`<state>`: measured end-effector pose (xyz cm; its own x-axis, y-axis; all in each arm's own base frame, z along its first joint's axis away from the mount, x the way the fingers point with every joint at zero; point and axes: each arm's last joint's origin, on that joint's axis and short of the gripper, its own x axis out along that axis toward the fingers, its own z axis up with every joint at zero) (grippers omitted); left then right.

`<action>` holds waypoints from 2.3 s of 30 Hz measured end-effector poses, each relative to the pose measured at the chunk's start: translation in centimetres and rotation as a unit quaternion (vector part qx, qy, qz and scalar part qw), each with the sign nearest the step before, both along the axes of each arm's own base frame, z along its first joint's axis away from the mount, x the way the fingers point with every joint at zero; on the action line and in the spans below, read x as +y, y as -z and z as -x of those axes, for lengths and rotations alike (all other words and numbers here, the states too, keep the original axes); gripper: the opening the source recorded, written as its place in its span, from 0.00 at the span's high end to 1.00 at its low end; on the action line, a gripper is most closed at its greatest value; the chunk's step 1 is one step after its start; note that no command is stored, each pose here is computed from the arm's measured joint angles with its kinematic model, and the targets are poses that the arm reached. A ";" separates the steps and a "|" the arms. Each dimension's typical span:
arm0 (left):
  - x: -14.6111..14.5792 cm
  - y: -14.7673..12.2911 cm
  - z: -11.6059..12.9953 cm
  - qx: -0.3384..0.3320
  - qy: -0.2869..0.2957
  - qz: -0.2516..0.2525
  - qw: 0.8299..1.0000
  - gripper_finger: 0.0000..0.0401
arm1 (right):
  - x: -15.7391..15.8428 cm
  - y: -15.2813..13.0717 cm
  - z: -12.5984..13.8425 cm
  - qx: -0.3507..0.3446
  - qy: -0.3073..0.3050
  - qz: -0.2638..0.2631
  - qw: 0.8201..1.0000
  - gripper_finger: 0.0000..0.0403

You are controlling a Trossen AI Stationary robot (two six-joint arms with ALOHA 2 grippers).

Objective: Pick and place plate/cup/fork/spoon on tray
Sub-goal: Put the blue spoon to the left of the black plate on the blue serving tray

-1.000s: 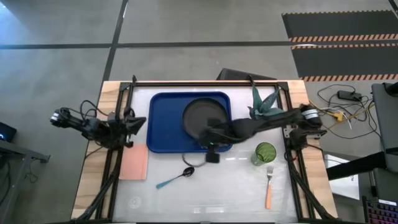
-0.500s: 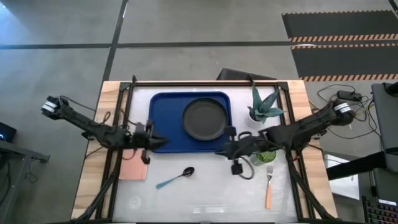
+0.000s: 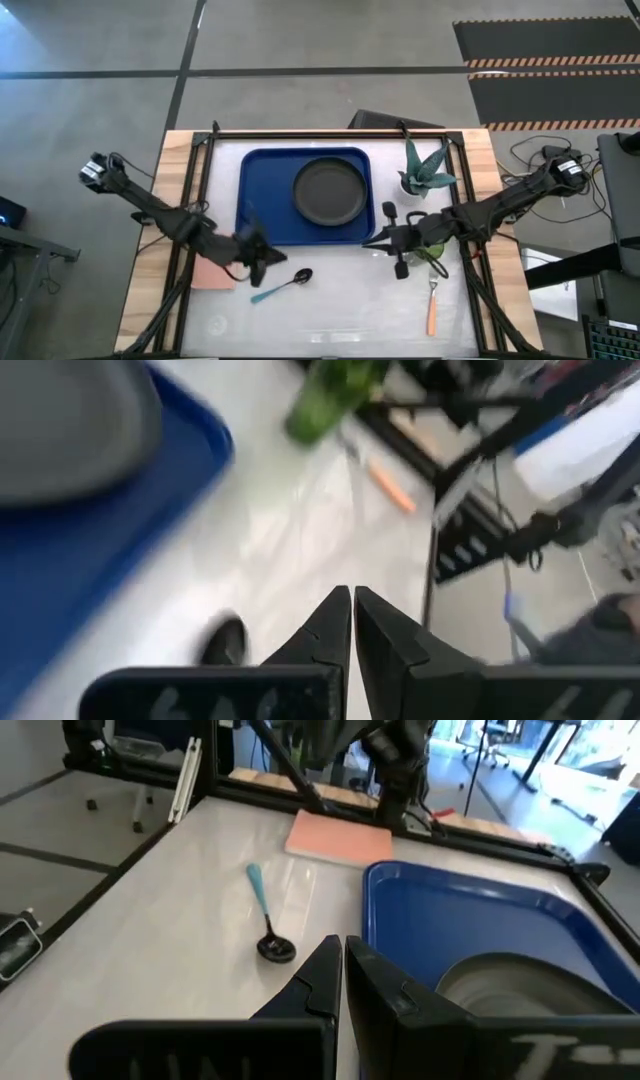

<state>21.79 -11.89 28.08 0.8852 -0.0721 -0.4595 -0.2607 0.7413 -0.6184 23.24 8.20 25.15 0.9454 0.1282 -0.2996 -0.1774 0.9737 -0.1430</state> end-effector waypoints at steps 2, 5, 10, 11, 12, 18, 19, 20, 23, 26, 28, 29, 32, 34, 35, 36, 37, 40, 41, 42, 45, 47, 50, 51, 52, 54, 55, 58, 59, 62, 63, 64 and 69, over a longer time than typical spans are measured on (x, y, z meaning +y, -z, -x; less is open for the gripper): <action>-1.0 0.0 -0.8 0.037 0.018 0.020 0.999 1.00 | 0.0 0.0 0.1 -0.003 0.000 0.000 1.000 0.98; -2.2 0.7 -1.8 0.113 0.017 0.052 0.992 1.00 | 0.0 0.2 0.0 0.001 -0.004 0.006 1.000 0.98; -3.7 3.3 -3.1 0.263 -0.027 0.099 0.959 1.00 | 0.1 0.3 0.0 0.002 -0.011 0.013 1.000 0.98; -4.1 3.9 -3.5 0.289 -0.020 0.100 0.952 1.00 | 0.1 0.3 0.0 0.002 -0.011 0.014 1.000 0.98; -4.5 4.4 -3.9 0.314 -0.013 0.099 0.944 1.00 | 0.1 0.3 0.0 0.002 -0.012 0.017 1.000 0.98; -6.3 5.0 -5.9 0.385 0.013 0.067 0.920 1.00 | 0.1 0.3 0.0 0.000 -0.014 0.024 1.000 0.98; -6.5 4.7 -6.2 0.385 0.022 0.058 0.921 1.00 | 0.1 0.3 0.0 0.002 -0.014 0.022 1.000 0.98; -6.6 4.5 -6.3 0.385 0.026 0.051 0.921 1.00 | 0.1 0.4 0.1 0.006 -0.013 0.022 1.000 0.98; -6.5 4.9 -6.3 0.391 0.020 0.032 0.920 1.00 | 0.1 0.5 0.1 0.015 -0.012 0.021 1.000 0.98; -6.2 5.7 -5.9 0.404 0.012 0.016 0.915 1.00 | 0.1 0.5 0.1 0.013 -0.012 0.021 1.000 0.98; -5.9 6.5 -5.7 0.407 0.003 0.004 0.913 1.00 | 0.1 0.5 0.1 0.013 -0.012 0.020 1.000 0.98; -5.7 6.9 -5.6 0.411 -0.001 -0.001 0.912 0.99 | 0.1 0.5 0.1 0.012 -0.012 0.020 1.000 0.98; -5.3 7.7 -5.2 0.418 -0.008 -0.010 0.908 0.94 | 0.1 0.5 0.1 0.013 -0.010 0.015 1.000 0.98; -5.3 8.2 -5.1 0.417 -0.008 -0.011 0.909 0.89 | 0.1 0.5 0.1 0.015 -0.010 0.015 1.000 0.98; -5.3 8.4 -5.1 0.414 -0.006 -0.011 0.910 0.85 | 0.1 0.5 0.1 0.015 -0.010 0.016 1.000 0.98; -5.3 8.6 -5.1 0.409 -0.001 -0.014 0.912 0.81 | 0.1 0.5 0.1 0.015 -0.010 0.015 1.000 0.98; -5.3 8.8 -5.2 0.399 -0.001 -0.016 0.917 0.77 | 0.1 0.5 0.1 0.015 -0.010 0.015 1.000 0.98; -5.3 9.3 -5.6 0.378 -0.008 -0.025 0.925 0.65 | 0.1 0.5 0.1 0.016 -0.009 0.012 1.000 0.98; -5.3 9.5 -5.6 0.376 -0.009 -0.033 0.926 0.62 | 0.1 0.5 0.1 0.016 -0.009 0.012 1.000 0.98; -5.3 9.6 -5.7 0.375 -0.007 -0.042 0.926 0.59 | 0.1 0.5 0.1 0.017 -0.008 0.011 1.000 0.98; -5.3 9.9 -5.8 0.366 -0.005 -0.074 0.928 0.55 | 0.1 0.6 0.1 0.019 -0.008 0.009 1.000 0.98; -5.3 10.2 -6.0 0.363 0.002 -0.087 0.928 0.55 | 0.1 0.6 0.2 0.022 -0.006 0.006 1.000 0.98; -5.4 10.5 -6.1 0.360 0.009 -0.101 0.927 0.55 | 0.1 0.7 0.2 0.025 -0.006 0.006 1.000 0.98; -5.3 10.6 -6.1 0.361 0.010 -0.106 0.926 0.55 | 0.1 0.7 0.2 0.025 -0.006 0.006 1.000 0.98; -5.3 10.8 -6.0 0.362 0.010 -0.111 0.925 0.55 | 0.1 0.7 0.2 0.025 -0.005 0.005 1.000 0.98; -5.2 11.2 -5.9 0.361 0.011 -0.118 0.925 0.55 | 0.1 0.7 0.2 0.025 -0.005 0.005 1.000 0.98; -5.2 11.4 -5.9 0.358 0.011 -0.118 0.926 0.55 | 0.1 0.7 0.2 0.025 -0.005 0.004 1.000 0.98; -5.3 12.0 -5.9 0.339 0.022 -0.120 0.933 0.55 | 0.1 0.7 0.2 0.028 -0.005 0.004 1.000 0.98; -5.4 12.1 -6.0 0.331 0.028 -0.121 0.936 0.55 | 0.1 0.8 0.2 0.029 -0.005 0.004 1.000 0.98; -5.7 12.5 -5.9 0.309 0.046 -0.123 0.942 0.55 | 0.1 0.8 0.2 0.030 -0.004 0.003 1.000 0.98; -5.6 12.8 -5.8 0.308 0.045 -0.127 0.942 0.55 | 0.1 0.8 0.2 0.030 -0.004 0.003 1.000 0.98; -5.6 13.0 -5.6 0.310 0.044 -0.132 0.941 0.55 | 0.1 0.8 0.2 0.030 -0.004 0.003 1.000 0.98; -5.4 13.8 -4.9 0.313 0.038 -0.151 0.937 0.56 | 0.0 0.8 0.2 0.031 -0.004 0.002 0.999 0.98</action>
<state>26.70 -17.32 14.31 0.4330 0.0928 -0.8966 -0.4423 0.8886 -0.1216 23.03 8.25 24.34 0.9237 0.1334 -0.3590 -0.1930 0.9718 -0.1354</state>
